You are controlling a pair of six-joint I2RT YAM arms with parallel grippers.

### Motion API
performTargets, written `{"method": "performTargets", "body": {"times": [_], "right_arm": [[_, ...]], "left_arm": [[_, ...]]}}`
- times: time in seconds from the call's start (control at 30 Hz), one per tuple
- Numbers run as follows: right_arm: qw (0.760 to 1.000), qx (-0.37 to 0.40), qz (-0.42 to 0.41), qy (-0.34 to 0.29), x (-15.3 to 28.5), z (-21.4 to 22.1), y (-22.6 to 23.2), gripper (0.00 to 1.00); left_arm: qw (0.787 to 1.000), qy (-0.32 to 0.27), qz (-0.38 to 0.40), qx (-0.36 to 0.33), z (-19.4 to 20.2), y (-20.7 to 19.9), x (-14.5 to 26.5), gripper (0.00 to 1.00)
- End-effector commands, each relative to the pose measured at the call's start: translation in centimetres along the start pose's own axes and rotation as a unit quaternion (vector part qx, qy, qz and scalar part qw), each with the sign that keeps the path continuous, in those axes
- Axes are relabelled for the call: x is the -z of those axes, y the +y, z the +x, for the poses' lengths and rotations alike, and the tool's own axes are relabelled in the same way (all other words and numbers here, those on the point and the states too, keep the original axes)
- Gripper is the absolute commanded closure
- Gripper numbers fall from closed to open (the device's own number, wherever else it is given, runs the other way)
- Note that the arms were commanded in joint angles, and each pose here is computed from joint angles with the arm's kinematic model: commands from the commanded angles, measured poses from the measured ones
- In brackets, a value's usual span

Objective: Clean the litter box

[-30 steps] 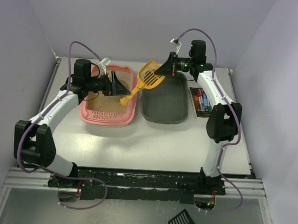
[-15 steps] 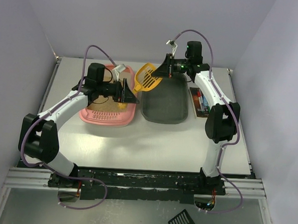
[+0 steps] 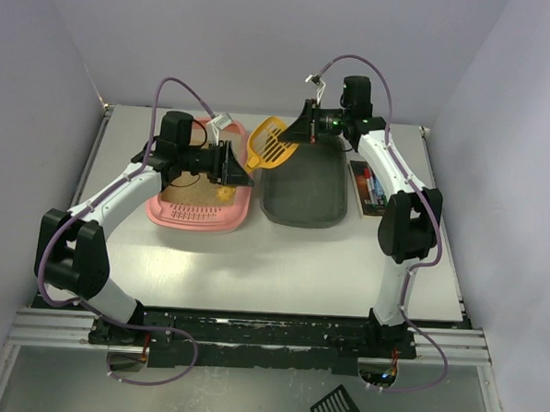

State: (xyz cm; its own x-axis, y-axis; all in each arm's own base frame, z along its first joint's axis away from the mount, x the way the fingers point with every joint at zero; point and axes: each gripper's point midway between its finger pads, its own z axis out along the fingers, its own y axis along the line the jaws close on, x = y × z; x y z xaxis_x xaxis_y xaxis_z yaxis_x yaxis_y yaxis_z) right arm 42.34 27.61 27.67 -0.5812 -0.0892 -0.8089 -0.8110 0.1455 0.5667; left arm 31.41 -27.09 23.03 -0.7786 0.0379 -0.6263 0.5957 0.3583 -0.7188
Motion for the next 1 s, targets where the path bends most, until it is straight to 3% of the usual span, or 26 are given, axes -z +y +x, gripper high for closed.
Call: {"method": "performTargets", "body": {"times": [0.0, 0.1, 0.13, 0.17, 0.2, 0.23, 0.27, 0.3, 0.5, 0.67, 0.8, 0.97], "right_arm": [[1.0, 0.0, 0.001, 0.004, -0.7, 0.2, -0.9, 1.0], [1.0, -0.003, -0.002, 0.003, -0.7, 0.1, -0.9, 1.0], [1.0, -0.004, -0.002, 0.002, -0.8, 0.1, -0.9, 1.0], [1.0, -0.005, -0.001, 0.002, -0.8, 0.1, -1.0, 0.94], [1.0, -0.005, 0.001, 0.002, -0.8, 0.1, -1.1, 0.82], [1.0, -0.004, 0.003, 0.001, -0.7, 0.0, -1.1, 0.61], [1.0, -0.001, 0.007, 0.001, -0.7, -0.2, -1.1, 0.23], [1.0, 0.003, 0.012, 0.0, -0.5, -0.4, -1.0, 0.03], [0.996, 0.055, 0.073, -0.012, 0.8, -2.3, -0.2, 0.0], [0.99, 0.085, 0.112, -0.014, 1.7, -3.1, -0.1, 0.0], [0.976, 0.083, 0.199, -0.03, 2.4, -4.8, -2.9, 0.0], [0.93, 0.084, 0.356, -0.038, 1.8, -6.8, -9.4, 0.0]], "left_arm": [[1.0, 0.002, 0.01, -0.014, -0.3, -0.3, -0.3, 0.54], [1.0, 0.006, 0.005, -0.013, 0.0, 0.0, -0.2, 0.9], [1.0, 0.008, -0.003, -0.011, 0.2, 0.3, -0.3, 0.93], [1.0, 0.008, -0.012, -0.012, 0.2, 0.4, -0.2, 0.93], [1.0, 0.006, -0.023, -0.014, 0.1, 0.6, -0.1, 0.93], [0.999, 0.004, -0.038, -0.015, 0.0, 0.9, 0.0, 0.93], [0.998, 0.003, -0.058, -0.014, -0.2, 1.2, 0.3, 0.93], [0.997, 0.0, -0.078, -0.016, -0.5, 1.4, 0.7, 0.93], [0.975, -0.01, -0.219, -0.039, -3.3, 2.0, 4.4, 0.93], [0.924, -0.013, -0.381, 0.022, -4.6, 6.2, 9.0, 0.93], [0.905, -0.008, -0.413, 0.105, -3.5, 9.6, 10.0, 0.93], [0.89, -0.007, -0.43, 0.151, -2.6, 11.7, 9.5, 0.93]]}}
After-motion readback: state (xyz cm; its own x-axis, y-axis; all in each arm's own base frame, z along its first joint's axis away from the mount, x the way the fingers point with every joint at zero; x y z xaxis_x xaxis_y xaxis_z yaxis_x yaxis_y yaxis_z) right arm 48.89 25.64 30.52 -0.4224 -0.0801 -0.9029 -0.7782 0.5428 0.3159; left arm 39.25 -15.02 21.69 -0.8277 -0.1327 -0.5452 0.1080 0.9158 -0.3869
